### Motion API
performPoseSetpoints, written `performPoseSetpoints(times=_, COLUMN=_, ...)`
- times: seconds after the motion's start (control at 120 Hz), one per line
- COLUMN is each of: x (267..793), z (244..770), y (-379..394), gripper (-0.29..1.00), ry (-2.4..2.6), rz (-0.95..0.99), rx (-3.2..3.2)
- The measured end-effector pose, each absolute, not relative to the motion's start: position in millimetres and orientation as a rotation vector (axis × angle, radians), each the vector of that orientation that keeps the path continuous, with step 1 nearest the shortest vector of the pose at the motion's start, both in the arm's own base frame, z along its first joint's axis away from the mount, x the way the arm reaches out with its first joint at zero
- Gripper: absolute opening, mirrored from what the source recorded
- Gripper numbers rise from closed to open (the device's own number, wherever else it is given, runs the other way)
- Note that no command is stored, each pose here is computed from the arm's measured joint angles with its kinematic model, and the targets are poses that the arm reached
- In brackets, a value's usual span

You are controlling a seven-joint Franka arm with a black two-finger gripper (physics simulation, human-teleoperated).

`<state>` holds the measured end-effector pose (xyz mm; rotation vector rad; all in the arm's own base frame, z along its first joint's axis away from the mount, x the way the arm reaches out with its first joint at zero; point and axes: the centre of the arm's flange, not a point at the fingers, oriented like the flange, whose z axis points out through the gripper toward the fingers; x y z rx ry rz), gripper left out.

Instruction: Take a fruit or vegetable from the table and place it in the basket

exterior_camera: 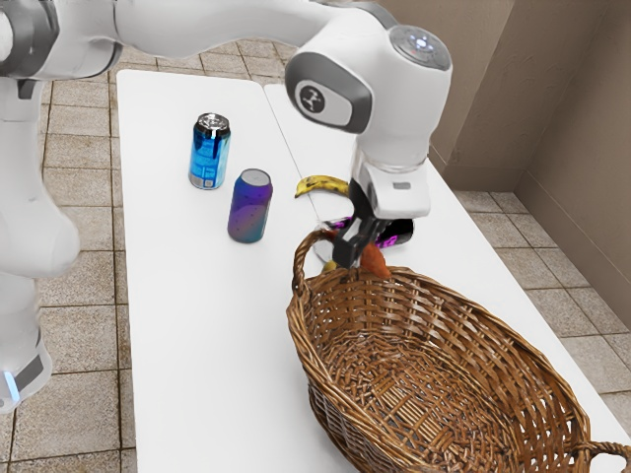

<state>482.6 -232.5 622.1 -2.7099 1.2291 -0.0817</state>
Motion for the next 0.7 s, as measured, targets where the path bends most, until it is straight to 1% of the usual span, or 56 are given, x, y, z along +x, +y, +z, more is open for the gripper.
performPoseSetpoints(times=0.117, x=499, z=612, y=-251, gripper=0.16, ry=1.241, rz=-0.062, rx=-2.718)
performPoseSetpoints(times=0.325, x=509, z=600, y=-301, gripper=0.15, ry=1.306, rz=-0.059, rx=-2.701)
performPoseSetpoints(times=0.425, x=522, z=585, y=-310, gripper=0.15, ry=1.32, rz=-0.029, rx=-2.716)
performPoseSetpoints(times=0.533, x=524, z=578, y=-315, gripper=0.15, ry=1.33, rz=-0.018, rx=-2.713)
performPoseSetpoints(times=0.625, x=524, z=577, y=-316, gripper=0.39, ry=1.326, rz=-0.012, rx=-2.715)
performPoseSetpoints(times=0.7, x=524, z=576, y=-316, gripper=0.52, ry=1.319, rz=-0.009, rx=-2.716)
